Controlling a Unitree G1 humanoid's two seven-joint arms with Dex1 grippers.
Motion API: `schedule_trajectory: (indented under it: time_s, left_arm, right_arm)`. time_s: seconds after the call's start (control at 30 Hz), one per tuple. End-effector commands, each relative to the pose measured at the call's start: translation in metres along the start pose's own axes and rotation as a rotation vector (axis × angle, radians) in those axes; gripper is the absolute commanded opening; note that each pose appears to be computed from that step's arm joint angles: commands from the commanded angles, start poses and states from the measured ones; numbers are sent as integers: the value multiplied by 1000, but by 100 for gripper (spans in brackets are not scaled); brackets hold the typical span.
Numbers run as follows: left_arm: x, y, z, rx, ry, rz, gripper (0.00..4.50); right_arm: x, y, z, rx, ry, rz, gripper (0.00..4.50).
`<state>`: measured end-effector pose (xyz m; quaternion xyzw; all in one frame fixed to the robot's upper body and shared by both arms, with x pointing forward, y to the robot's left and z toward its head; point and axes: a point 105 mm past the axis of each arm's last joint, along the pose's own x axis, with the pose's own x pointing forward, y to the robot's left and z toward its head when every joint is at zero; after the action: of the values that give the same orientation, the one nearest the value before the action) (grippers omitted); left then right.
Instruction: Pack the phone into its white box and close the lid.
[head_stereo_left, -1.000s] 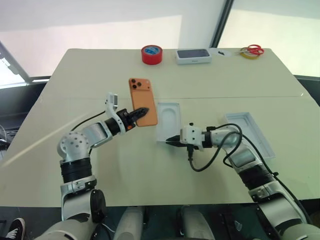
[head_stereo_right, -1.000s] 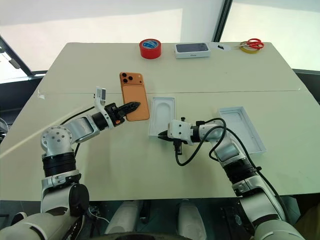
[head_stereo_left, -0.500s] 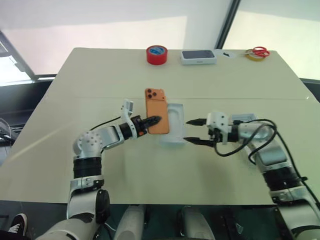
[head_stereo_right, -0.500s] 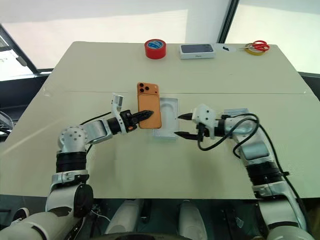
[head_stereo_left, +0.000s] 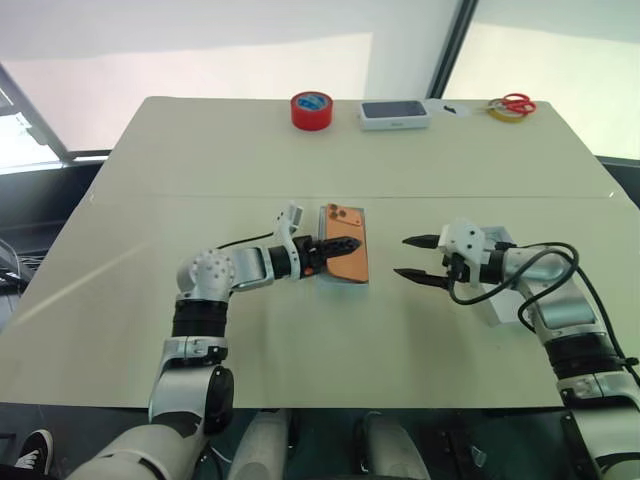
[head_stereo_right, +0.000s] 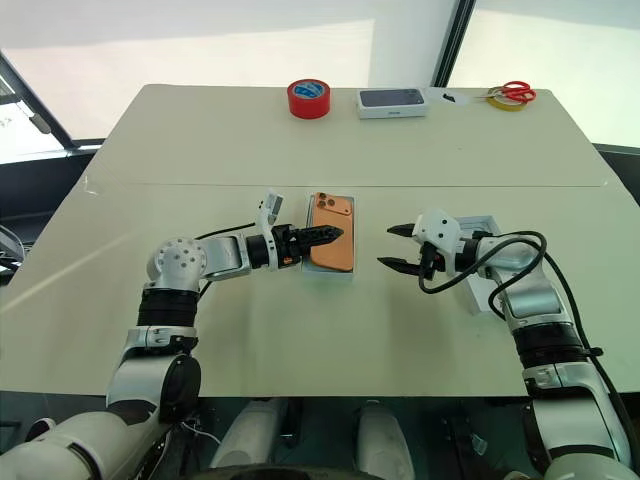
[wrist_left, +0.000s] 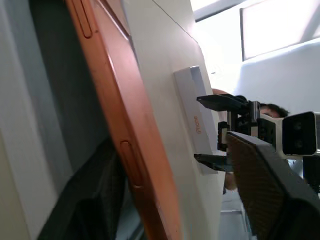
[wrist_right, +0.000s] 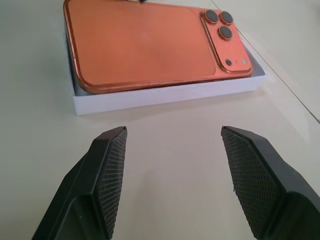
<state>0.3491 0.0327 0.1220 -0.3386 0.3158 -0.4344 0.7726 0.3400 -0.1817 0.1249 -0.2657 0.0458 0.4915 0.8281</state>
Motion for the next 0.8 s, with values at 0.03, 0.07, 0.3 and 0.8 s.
schedule_trajectory:
  time_s: [0.03, 0.07, 0.3, 0.8]
  left_arm:
    - [-8, 9, -4, 56, 66, 98, 355]
    - [-11, 9, 0, 80, 62, 108, 355]
    - [-40, -1, 32, 229, -46, 142, 355]
    - [-42, 53, 20, 589, 40, 401, 2]
  right_arm:
    - [1, -1, 7, -37, -28, -11, 315]
    - [2, -1, 8, -39, -30, -13, 315]
    - [5, -2, 8, -38, -38, -16, 315]
    - [33, -14, -5, -216, 74, -107, 0]
